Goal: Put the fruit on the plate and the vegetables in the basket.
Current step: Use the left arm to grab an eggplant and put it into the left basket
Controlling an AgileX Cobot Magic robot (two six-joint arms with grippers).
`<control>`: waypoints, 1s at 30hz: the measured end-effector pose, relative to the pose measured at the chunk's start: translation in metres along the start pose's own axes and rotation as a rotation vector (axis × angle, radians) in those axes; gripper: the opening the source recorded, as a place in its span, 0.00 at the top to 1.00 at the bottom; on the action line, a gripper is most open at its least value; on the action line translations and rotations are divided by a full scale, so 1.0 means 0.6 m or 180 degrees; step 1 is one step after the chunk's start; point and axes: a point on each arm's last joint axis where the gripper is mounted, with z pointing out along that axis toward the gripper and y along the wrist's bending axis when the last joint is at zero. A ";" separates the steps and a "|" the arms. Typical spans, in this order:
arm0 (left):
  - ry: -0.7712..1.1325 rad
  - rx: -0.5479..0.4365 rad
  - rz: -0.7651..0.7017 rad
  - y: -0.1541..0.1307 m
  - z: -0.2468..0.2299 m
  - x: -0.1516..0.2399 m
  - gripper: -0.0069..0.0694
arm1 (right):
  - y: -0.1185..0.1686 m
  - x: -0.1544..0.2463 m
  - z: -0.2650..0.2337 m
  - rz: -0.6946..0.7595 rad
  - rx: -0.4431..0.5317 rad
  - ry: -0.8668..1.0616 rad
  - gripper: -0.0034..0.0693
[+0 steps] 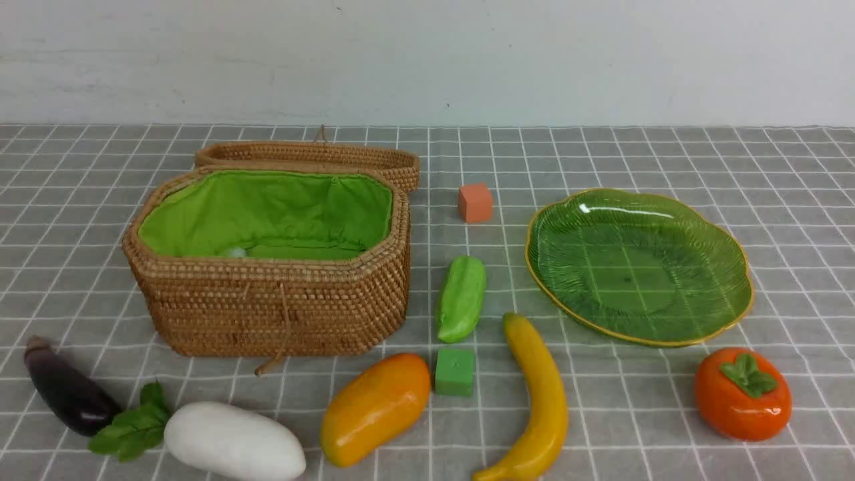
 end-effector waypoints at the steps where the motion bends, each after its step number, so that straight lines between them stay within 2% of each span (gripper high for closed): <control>1: 0.0000 0.0000 0.0000 0.000 0.000 0.000 0.60 | 0.000 0.000 0.000 0.0000 0.0000 0.0000 0.62; 14: -0.0040 0.0009 0.0006 0.000 0.000 -0.002 0.60 | 0.000 0.000 0.000 0.0000 0.0000 0.0000 0.62; 17: -0.0216 0.0138 -0.0300 -0.006 0.000 -0.011 0.60 | 0.000 0.000 0.000 0.0000 0.0000 0.0000 0.62; 19: -0.0399 0.0359 -0.1042 -0.014 -0.002 -0.021 0.60 | 0.000 0.000 0.000 0.0000 0.0000 0.0000 0.62; 23: -0.0539 0.0588 -0.1881 -0.019 -0.005 -0.032 0.60 | 0.000 0.000 0.000 -0.0002 -0.0007 0.0000 0.62; 26: -0.0681 0.0651 -0.2020 -0.018 -0.006 -0.039 0.60 | 0.002 0.000 0.000 -0.0018 -0.0058 -0.0001 0.62; 30: -0.0648 0.0675 -0.1995 -0.023 -0.010 -0.045 0.67 | 0.002 0.000 0.000 -0.0027 -0.0078 -0.0001 0.62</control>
